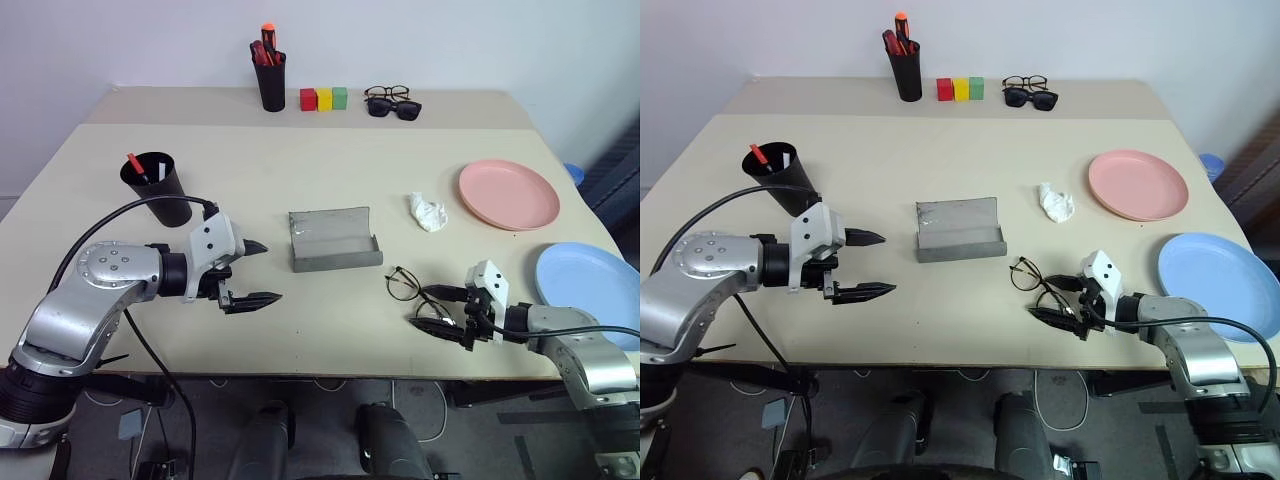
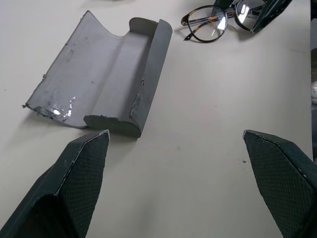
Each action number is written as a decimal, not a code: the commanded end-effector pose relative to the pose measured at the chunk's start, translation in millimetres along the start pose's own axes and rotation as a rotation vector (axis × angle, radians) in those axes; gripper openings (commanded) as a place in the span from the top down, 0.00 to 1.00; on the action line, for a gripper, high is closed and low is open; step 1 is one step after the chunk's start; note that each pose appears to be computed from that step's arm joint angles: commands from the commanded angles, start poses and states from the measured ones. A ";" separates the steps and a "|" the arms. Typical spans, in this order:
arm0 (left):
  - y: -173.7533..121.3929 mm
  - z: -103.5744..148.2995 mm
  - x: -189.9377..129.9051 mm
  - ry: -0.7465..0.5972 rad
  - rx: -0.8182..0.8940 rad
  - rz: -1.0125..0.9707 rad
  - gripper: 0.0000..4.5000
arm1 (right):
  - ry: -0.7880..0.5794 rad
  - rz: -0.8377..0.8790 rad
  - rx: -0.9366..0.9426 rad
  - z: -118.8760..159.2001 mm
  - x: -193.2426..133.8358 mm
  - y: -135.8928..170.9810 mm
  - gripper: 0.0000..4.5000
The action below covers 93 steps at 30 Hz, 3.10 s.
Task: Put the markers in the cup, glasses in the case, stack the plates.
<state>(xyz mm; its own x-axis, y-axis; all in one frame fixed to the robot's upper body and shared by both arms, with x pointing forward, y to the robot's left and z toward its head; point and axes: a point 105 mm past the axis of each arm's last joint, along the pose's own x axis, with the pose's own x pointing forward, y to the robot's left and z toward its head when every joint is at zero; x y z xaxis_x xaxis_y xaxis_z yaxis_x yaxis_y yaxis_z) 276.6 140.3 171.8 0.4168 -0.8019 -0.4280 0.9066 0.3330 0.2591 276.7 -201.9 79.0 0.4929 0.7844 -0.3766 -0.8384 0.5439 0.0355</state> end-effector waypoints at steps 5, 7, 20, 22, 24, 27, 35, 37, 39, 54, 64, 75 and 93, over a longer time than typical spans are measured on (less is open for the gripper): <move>2.6 5.7 -6.9 -0.002 0.026 0.028 0.01 | -0.009 0.011 -0.042 8.8 0.3 -4.0 0.09; 2.5 5.4 -6.6 -0.001 0.024 0.030 0.01 | -0.010 0.014 -0.045 10.2 0.4 -4.1 0.09; 1.0 1.5 -4.1 0.001 0.009 0.038 0.01 | -0.009 0.013 -0.069 21.8 -2.0 -3.8 0.09; 0.9 1.5 -3.7 0.001 0.009 0.039 0.00 | -0.010 0.013 -0.069 22.6 -1.5 -2.4 0.29; 0.6 1.6 -3.4 0.001 0.009 0.039 0.00 | -0.011 0.014 -0.070 23.0 -1.2 -0.9 0.48; 1.2 0.9 -3.4 0.003 0.007 0.039 0.00 | -0.016 0.012 -0.076 27.3 -1.3 2.5 0.83; 1.0 0.3 -2.9 0.004 0.003 0.040 0.00 | -0.016 0.014 -0.077 36.4 3.0 8.9 0.99; 1.0 0.3 -2.7 0.003 0.002 0.041 0.00 | -0.019 0.014 -0.082 40.8 4.3 9.9 0.99; 1.3 0.4 -2.7 -0.002 -0.005 0.044 0.00 | -0.037 0.015 -0.096 52.1 5.0 10.9 0.99; -3.2 -16.1 -40.2 -0.233 -0.060 0.156 0.00 | -0.294 0.148 -0.411 152.3 54.3 15.3 0.99; -4.3 -7.1 -46.2 -0.297 -0.061 0.103 0.00 | -0.272 0.157 -0.502 113.2 109.7 -19.8 0.99; -13.2 -9.8 -48.4 -0.288 -0.064 0.115 0.00 | -0.316 0.190 -0.566 133.7 116.9 -20.5 0.99; -15.6 -10.7 -49.1 -0.302 -0.082 0.129 0.00 | -0.370 0.182 -0.652 160.9 131.0 -14.0 0.99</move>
<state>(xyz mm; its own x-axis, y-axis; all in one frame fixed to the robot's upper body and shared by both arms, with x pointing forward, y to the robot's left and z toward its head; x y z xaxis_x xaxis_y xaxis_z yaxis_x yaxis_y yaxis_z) 246.1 178.6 166.0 0.4926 -0.8570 -0.1512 0.8673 0.4691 0.1665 386.7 -61.4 161.0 0.2743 0.9545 -0.1169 -0.8576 0.1878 -0.4788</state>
